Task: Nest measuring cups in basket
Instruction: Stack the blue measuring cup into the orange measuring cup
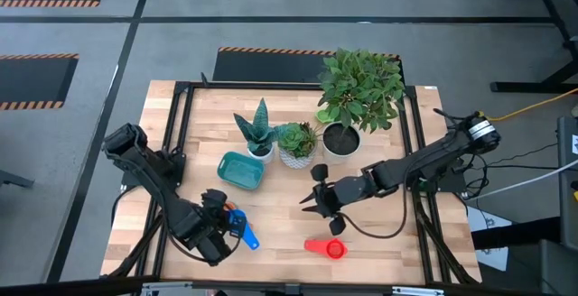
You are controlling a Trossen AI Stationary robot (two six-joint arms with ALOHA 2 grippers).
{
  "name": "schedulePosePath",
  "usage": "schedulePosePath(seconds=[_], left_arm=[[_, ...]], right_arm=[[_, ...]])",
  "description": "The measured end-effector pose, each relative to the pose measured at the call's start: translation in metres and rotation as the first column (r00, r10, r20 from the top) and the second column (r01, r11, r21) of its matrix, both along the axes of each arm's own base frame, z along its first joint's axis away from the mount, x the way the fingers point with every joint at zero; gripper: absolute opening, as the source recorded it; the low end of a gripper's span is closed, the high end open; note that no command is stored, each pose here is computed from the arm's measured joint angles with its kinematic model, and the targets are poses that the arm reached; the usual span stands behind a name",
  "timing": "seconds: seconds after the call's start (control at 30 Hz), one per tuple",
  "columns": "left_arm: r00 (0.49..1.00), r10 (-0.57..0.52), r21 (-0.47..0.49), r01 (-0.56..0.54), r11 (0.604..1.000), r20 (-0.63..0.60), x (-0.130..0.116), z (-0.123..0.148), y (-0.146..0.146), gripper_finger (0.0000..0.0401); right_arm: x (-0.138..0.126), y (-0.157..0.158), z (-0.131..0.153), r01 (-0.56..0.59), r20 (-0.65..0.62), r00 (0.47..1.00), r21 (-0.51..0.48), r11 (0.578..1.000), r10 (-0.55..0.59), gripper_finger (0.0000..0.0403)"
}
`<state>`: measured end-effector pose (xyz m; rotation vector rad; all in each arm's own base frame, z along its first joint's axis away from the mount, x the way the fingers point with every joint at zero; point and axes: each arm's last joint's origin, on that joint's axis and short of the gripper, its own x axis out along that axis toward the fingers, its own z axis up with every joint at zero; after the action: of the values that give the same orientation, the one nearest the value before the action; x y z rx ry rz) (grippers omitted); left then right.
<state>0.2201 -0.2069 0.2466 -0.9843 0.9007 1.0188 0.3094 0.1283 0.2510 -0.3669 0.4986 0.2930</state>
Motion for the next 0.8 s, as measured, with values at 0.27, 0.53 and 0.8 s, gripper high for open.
schedulePosePath(seconds=[0.27,0.53,0.8], left_arm=[[0.994,0.048,0.094,-0.039,0.995,-0.096,-0.006,-0.007,0.006,0.0003],[0.98,0.063,0.094,-0.046,0.995,-0.188,-0.011,-0.008,0.008,0.0005],[0.977,0.085,0.111,-0.064,0.992,-0.198,-0.009,-0.008,0.012,0.0007]], right_arm=[[0.008,0.0,-0.009,0.009,-0.002,1.0,0.003,1.0,-0.009,0.0094],[0.009,0.001,-0.007,0.009,0.02,1.0,0.012,1.0,-0.009,0.0094],[0.009,0.001,-0.006,0.009,0.028,1.0,0.015,1.0,-0.009,0.0094]])
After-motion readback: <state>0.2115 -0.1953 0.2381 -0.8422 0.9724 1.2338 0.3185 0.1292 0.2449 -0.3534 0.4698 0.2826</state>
